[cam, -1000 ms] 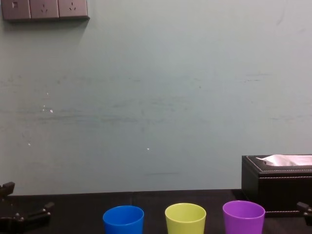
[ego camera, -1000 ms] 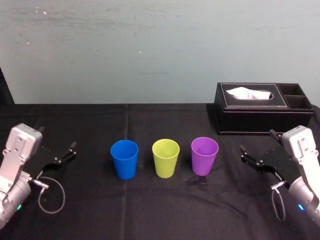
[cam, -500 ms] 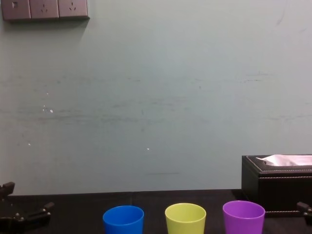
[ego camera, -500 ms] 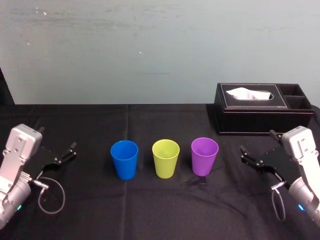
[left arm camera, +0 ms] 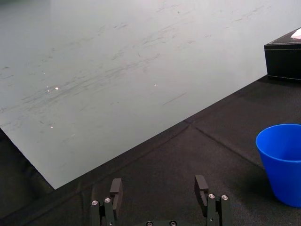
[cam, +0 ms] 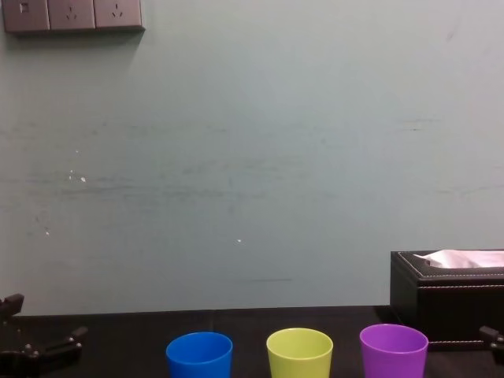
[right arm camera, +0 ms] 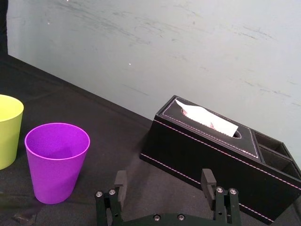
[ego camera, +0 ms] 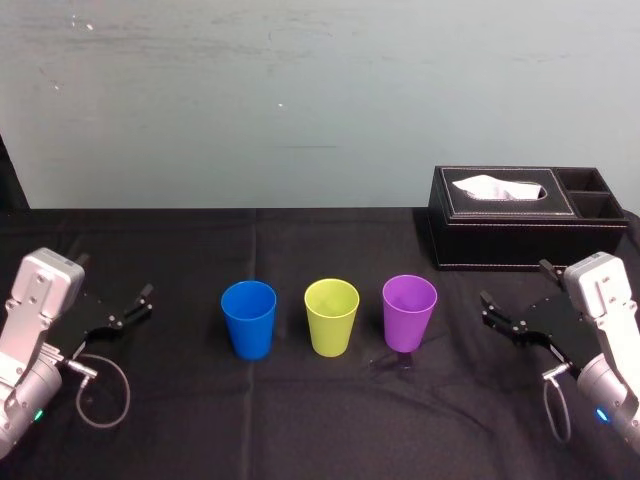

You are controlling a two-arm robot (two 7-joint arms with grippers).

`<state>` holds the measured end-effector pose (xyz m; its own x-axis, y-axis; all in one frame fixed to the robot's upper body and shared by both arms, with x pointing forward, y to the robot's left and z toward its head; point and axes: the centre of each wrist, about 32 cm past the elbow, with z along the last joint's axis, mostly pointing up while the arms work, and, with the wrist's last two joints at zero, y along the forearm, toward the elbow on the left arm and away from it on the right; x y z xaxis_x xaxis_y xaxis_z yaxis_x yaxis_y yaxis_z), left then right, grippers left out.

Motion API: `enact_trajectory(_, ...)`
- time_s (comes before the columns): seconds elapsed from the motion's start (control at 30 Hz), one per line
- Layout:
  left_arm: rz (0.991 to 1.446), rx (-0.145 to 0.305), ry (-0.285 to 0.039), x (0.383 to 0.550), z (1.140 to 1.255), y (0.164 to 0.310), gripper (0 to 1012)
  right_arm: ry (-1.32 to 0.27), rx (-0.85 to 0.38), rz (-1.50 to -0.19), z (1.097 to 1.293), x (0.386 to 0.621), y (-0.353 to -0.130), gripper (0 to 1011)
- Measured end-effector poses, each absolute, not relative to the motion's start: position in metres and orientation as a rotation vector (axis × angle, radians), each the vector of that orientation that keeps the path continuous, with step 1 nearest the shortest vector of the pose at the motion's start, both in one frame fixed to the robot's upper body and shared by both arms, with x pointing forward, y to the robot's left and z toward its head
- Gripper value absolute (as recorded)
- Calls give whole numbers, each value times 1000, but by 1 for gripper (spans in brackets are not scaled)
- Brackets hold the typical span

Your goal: Stack the three plastic cups sequentially using one hand.

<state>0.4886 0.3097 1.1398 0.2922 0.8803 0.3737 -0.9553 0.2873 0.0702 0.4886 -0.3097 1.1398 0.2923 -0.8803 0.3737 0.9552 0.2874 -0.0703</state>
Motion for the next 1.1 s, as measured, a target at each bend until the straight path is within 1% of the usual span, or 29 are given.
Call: enact_trajectory(1.1,1248,304,-285,489,1140,310,1000,-285,-304,-1248,1140,489,-310,1002)
